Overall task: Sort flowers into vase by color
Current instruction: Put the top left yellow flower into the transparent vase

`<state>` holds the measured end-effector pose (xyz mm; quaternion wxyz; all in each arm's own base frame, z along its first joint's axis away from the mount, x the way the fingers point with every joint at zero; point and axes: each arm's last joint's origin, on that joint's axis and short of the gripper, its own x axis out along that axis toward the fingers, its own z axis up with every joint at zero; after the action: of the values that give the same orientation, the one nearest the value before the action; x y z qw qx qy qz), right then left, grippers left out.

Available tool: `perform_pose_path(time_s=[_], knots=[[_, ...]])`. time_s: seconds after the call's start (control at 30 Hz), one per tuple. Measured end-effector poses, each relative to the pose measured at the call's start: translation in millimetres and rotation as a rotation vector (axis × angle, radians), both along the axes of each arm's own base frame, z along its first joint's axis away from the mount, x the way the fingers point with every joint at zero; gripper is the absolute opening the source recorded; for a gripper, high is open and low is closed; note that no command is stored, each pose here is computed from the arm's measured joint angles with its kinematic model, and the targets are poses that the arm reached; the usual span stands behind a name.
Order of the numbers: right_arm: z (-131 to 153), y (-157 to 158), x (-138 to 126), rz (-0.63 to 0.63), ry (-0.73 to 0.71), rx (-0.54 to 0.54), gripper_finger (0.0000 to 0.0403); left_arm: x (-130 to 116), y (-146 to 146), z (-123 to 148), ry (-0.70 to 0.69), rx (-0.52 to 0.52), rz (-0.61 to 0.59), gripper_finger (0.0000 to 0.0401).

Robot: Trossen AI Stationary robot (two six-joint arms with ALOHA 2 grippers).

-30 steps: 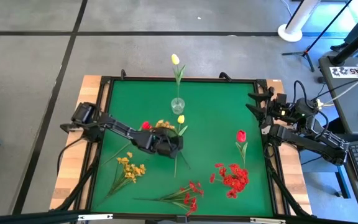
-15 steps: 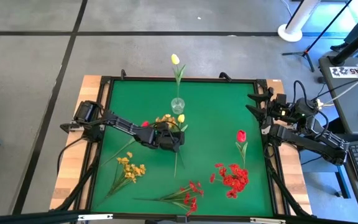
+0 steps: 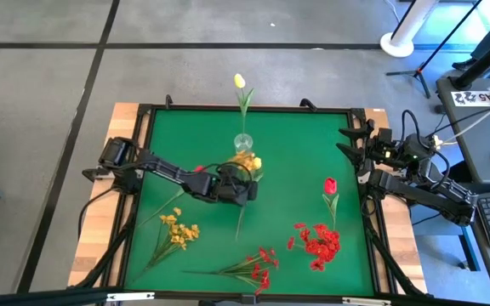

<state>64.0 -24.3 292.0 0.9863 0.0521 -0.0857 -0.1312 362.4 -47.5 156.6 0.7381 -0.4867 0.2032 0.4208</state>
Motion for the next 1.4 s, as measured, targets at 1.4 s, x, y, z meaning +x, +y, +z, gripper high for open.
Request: perform_pose_path(time_s=[1.4], knots=[[-2,0,0,-0.01,0.022,0.012,0.0259,-11,162,142,-0.092,1.06,-0.144,0.0]])
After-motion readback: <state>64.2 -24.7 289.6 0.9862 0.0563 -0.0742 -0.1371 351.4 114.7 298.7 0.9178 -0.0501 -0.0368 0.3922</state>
